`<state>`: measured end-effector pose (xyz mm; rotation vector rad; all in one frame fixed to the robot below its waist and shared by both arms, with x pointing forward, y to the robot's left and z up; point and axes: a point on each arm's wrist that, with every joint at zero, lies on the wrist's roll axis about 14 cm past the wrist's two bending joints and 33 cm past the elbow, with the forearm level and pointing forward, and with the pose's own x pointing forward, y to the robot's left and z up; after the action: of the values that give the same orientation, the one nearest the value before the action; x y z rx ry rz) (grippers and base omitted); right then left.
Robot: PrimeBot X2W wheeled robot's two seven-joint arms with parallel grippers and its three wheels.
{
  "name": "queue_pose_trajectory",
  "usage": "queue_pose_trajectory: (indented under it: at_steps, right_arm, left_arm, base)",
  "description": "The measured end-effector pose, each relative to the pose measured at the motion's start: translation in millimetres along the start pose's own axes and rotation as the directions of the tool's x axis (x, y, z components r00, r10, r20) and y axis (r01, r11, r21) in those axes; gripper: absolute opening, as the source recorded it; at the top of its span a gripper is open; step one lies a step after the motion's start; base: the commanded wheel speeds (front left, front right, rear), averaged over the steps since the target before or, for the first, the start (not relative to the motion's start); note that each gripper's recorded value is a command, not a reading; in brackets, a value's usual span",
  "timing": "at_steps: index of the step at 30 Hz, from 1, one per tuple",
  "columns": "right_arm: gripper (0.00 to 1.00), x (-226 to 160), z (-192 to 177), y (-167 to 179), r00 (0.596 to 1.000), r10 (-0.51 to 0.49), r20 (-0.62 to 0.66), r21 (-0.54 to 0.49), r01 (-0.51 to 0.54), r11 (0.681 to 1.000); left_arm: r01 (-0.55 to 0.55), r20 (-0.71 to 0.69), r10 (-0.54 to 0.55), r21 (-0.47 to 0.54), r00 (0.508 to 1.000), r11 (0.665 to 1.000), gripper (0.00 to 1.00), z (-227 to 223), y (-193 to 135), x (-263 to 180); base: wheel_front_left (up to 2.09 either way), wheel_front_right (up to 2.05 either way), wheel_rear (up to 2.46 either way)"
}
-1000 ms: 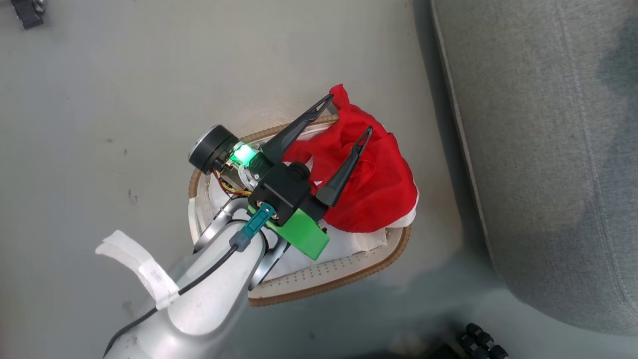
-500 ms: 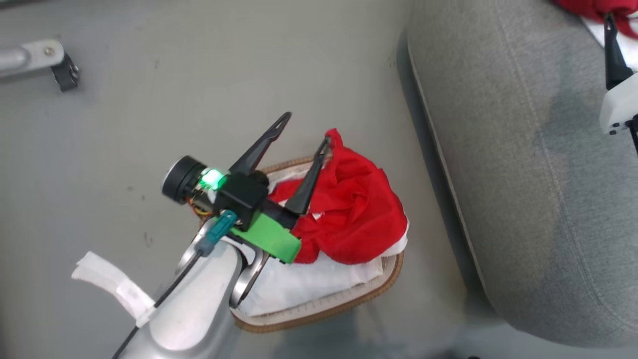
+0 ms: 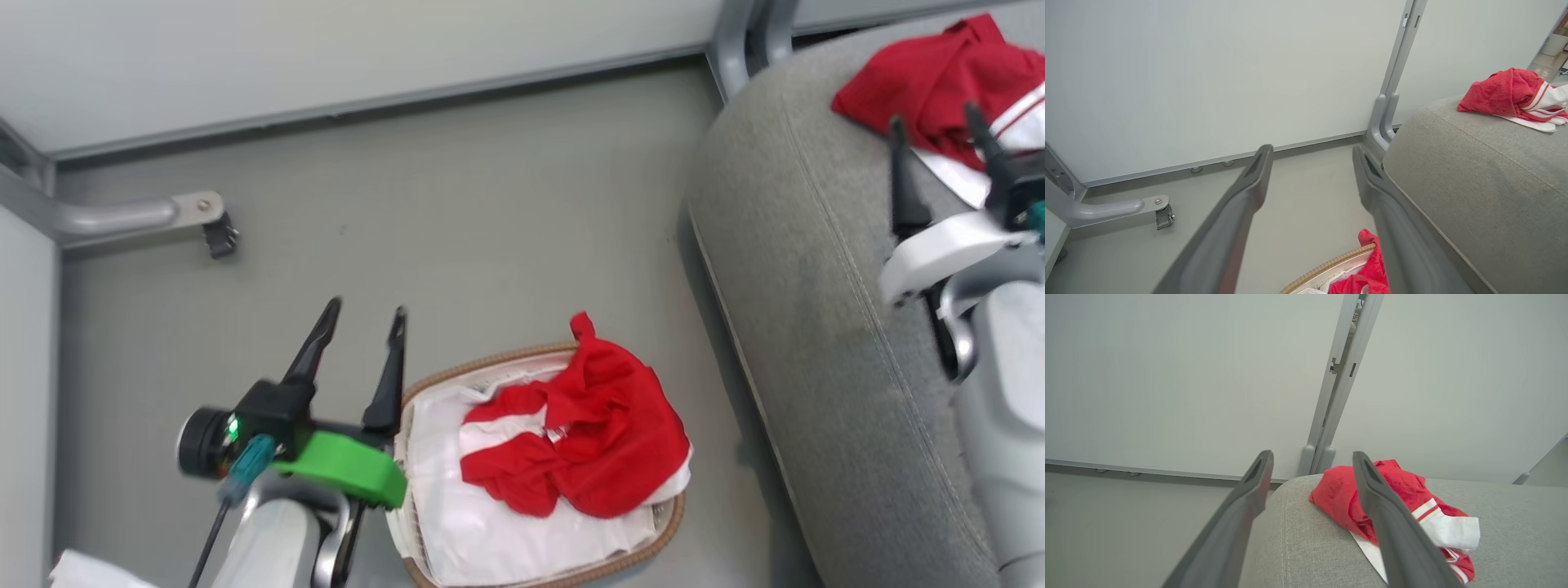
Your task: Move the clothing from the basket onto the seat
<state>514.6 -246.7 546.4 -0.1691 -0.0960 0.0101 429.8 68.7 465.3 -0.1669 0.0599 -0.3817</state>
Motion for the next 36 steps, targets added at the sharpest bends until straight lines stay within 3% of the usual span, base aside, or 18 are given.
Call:
queue_pose_trajectory:
  at_steps: [8,16,25,36]
  right_arm:
    - [1.0,-24.0,27.1,70.4,0.991,0.092,0.094,0.126,-0.103,0.987]
    - [1.0,-70.9,32.4,121.8,0.974,0.194,0.118,0.152,-0.211,0.966]
    - [1.0,-112.7,17.8,144.3,0.966,0.248,0.079,0.238,-0.26,0.936]
    - [1.0,-121.9,0.8,147.9,0.966,0.256,0.028,0.282,-0.253,0.925]
  left_arm:
    - [-0.208,0.036,0.209,-0.016,0.977,0.978,1.0,14.1,46.1,-57.5]
    - [-0.31,0.033,0.311,-0.041,0.95,0.95,1.0,10.0,57.7,-107.4]
    - [-0.351,0.066,0.354,-0.055,0.933,0.935,1.0,17.1,62.1,-133.3]
    - [-0.333,0.061,0.336,-0.064,0.94,0.941,1.0,15.0,55.9,-131.8]
  base:
    - [0.0,0.0,0.0]
    - [0.0,0.0,0.0]
    - [0.0,0.0,0.0]
    - [0.0,0.0,0.0]
